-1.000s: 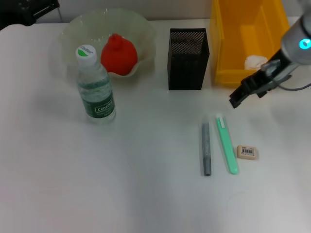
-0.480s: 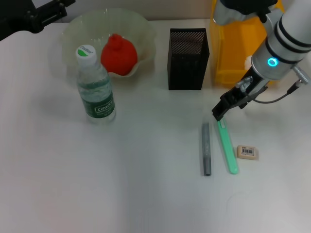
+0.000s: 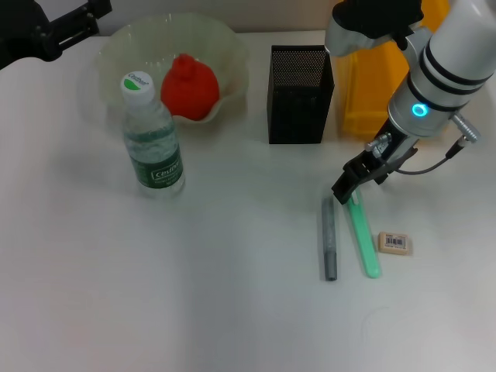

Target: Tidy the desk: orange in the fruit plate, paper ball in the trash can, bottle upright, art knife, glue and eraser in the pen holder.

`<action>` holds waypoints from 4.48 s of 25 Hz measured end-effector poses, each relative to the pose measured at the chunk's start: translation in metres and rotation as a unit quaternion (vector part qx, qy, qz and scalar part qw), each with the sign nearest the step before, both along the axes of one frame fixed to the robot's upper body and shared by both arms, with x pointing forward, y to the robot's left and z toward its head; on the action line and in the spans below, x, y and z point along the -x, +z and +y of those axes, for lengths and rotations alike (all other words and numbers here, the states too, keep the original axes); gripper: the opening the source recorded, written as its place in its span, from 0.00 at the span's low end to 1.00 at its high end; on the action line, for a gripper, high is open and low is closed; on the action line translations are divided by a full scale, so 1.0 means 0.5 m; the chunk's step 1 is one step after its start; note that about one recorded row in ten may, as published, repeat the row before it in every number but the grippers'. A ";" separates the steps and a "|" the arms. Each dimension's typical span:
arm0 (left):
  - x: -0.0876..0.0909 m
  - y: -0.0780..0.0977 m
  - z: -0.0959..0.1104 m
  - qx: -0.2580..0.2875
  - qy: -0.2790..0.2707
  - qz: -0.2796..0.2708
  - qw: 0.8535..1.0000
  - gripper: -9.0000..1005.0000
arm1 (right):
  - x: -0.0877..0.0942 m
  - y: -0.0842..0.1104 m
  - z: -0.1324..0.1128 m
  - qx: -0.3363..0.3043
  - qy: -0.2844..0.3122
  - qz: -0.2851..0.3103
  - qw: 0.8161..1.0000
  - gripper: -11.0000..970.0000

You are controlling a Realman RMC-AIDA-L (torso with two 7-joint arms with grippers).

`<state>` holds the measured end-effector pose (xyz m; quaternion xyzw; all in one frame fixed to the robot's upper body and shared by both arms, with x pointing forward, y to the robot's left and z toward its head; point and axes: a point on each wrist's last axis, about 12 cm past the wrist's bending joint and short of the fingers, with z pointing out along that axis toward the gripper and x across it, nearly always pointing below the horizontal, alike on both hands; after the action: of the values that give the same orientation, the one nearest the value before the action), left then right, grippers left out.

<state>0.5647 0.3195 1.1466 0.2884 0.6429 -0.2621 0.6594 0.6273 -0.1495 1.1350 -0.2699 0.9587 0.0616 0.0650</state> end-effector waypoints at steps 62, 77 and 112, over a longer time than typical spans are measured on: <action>0.001 -0.002 0.005 -0.002 0.007 -0.004 1.000 0.74 | 0.013 -0.024 0.004 -0.024 -0.013 0.031 0.999 0.19; -0.012 0.010 0.004 -0.002 0.011 -0.013 1.000 0.74 | 0.056 0.088 -0.222 -0.404 -0.062 -0.017 0.912 0.19; 0.009 -0.028 0.020 0.028 0.040 -0.013 0.999 0.74 | -0.016 -0.068 -0.090 -0.403 0.006 -0.475 0.782 0.20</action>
<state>0.5599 0.3293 1.1327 0.2471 0.6379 -0.2500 0.6853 0.6356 -0.1944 1.1008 -0.2204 0.6926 0.3066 0.6146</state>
